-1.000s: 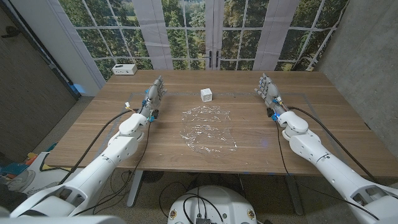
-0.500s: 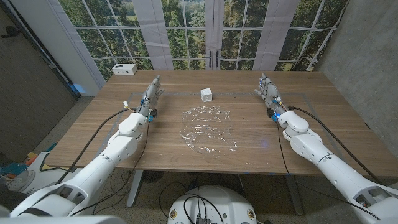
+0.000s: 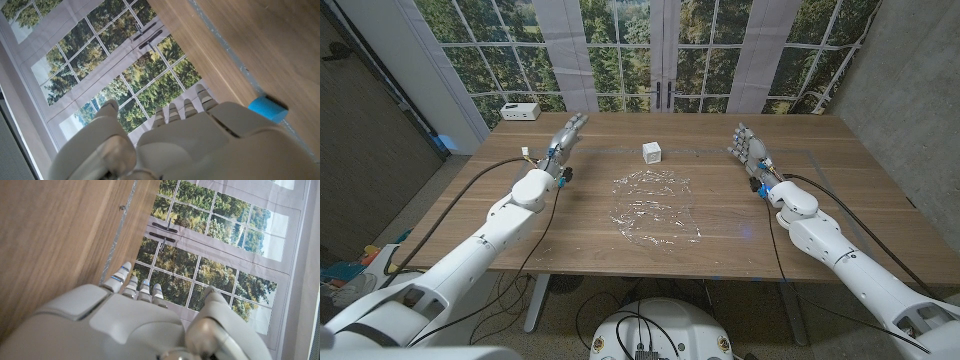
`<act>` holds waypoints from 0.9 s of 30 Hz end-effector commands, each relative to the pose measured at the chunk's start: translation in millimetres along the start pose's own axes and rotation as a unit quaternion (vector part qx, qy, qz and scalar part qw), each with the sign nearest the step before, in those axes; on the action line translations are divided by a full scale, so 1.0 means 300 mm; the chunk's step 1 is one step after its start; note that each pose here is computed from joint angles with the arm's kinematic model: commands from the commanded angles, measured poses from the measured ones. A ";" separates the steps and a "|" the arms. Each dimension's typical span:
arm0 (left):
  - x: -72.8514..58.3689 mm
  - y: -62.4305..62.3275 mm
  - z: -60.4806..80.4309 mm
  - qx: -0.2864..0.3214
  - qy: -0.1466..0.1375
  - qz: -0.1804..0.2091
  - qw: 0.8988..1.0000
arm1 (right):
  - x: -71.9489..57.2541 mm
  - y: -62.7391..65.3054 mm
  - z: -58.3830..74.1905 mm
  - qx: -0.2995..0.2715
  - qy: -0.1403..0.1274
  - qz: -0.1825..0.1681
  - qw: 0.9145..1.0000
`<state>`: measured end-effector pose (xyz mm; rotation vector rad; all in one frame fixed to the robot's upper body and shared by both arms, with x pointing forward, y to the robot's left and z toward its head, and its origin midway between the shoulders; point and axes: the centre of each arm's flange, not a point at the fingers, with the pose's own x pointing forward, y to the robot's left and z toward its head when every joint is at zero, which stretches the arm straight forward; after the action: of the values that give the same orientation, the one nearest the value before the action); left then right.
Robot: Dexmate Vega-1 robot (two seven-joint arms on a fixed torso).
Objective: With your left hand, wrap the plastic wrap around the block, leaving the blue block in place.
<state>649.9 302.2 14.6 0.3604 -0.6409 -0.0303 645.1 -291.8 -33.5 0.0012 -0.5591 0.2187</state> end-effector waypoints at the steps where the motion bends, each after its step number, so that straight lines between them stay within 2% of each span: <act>1: 0.071 0.021 0.127 0.156 -0.034 -0.006 0.987 | -0.005 -0.001 0.024 -0.013 -0.010 0.007 1.000; 4: 0.088 0.016 0.143 0.161 -0.039 -0.017 0.986 | -0.006 0.001 0.028 -0.015 -0.010 0.010 1.000; 10: 0.121 0.003 0.190 0.208 -0.051 -0.027 0.976 | -0.008 0.003 0.035 -0.026 -0.011 0.018 0.999; 11: 0.132 -0.003 0.207 0.227 -0.055 -0.032 0.972 | -0.010 0.001 0.034 -0.023 -0.011 0.018 1.000; 17: 0.155 -0.020 0.239 0.257 -0.063 -0.044 0.963 | -0.017 0.001 0.033 -0.019 -0.010 0.014 1.000; 20: 0.166 -0.033 0.263 0.287 -0.069 -0.051 0.954 | -0.018 0.001 0.034 -0.021 -0.012 0.016 1.000; 27: 0.192 -0.064 0.296 0.311 -0.084 -0.067 0.944 | -0.018 0.008 0.035 -0.025 -0.012 0.020 0.999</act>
<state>645.7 265.3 90.2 0.8922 -0.7583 0.0220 636.3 -292.5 -27.9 -0.0450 -0.5848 0.2378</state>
